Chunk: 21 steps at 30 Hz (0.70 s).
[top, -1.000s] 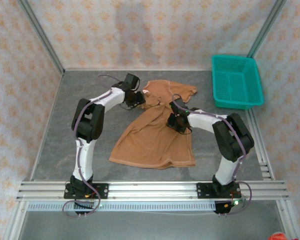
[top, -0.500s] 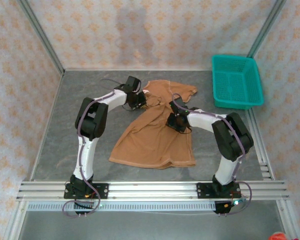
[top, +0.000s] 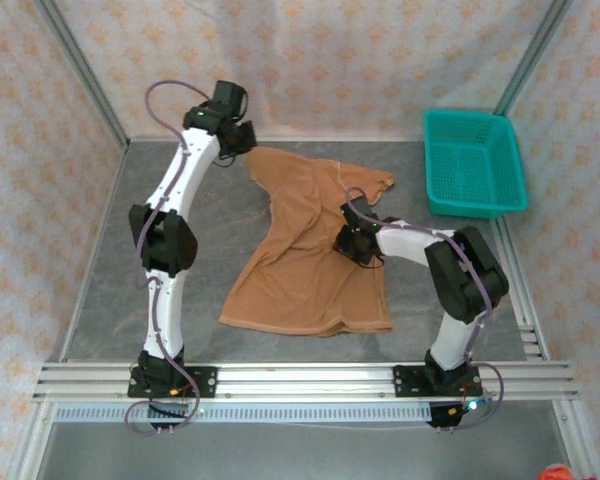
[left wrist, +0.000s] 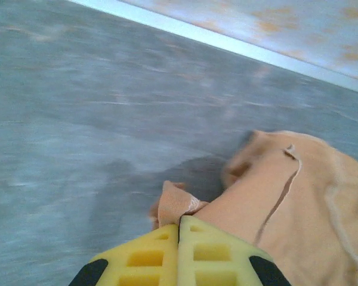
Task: Fold the inside-out t-shirt
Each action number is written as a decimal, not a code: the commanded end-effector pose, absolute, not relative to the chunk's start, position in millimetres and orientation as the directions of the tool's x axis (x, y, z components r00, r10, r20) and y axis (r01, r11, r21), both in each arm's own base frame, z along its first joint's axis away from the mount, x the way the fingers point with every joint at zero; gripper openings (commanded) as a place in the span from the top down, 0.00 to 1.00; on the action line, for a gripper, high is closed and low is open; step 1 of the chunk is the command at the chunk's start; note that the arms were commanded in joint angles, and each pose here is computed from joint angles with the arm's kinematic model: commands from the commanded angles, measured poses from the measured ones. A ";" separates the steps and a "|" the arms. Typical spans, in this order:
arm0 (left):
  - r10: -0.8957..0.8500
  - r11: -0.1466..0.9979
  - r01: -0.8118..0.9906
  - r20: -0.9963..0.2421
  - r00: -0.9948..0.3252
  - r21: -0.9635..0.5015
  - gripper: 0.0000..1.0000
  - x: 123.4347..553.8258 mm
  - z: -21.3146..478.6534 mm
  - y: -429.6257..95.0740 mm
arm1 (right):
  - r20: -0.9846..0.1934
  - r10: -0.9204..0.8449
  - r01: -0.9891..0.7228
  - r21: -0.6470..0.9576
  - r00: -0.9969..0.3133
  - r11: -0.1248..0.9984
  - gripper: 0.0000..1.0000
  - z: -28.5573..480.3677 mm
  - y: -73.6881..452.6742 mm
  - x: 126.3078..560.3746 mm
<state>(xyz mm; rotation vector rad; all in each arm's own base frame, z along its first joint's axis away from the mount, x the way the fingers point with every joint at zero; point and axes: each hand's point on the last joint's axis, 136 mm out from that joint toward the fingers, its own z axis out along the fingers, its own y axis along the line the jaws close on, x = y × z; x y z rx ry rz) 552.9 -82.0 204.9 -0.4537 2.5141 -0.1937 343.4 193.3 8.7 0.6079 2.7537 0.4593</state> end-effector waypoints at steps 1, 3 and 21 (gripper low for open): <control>-0.334 0.920 -0.386 -0.390 -0.858 0.063 1.00 513.1 159.5 -5.2 | -0.058 0.475 0.477 -0.034 -0.878 0.878 0.69 -65.5 115.9 263.1; -0.355 0.887 -0.435 -0.372 -0.857 0.154 1.00 503.8 147.4 26.1 | -0.059 0.474 0.476 -0.039 -0.879 0.878 0.69 -66.4 114.8 262.6; -0.406 0.579 -0.577 -0.410 -0.816 0.575 0.91 432.2 184.6 152.4 | -0.094 0.405 0.401 0.063 -0.909 0.914 0.62 -7.8 139.6 291.8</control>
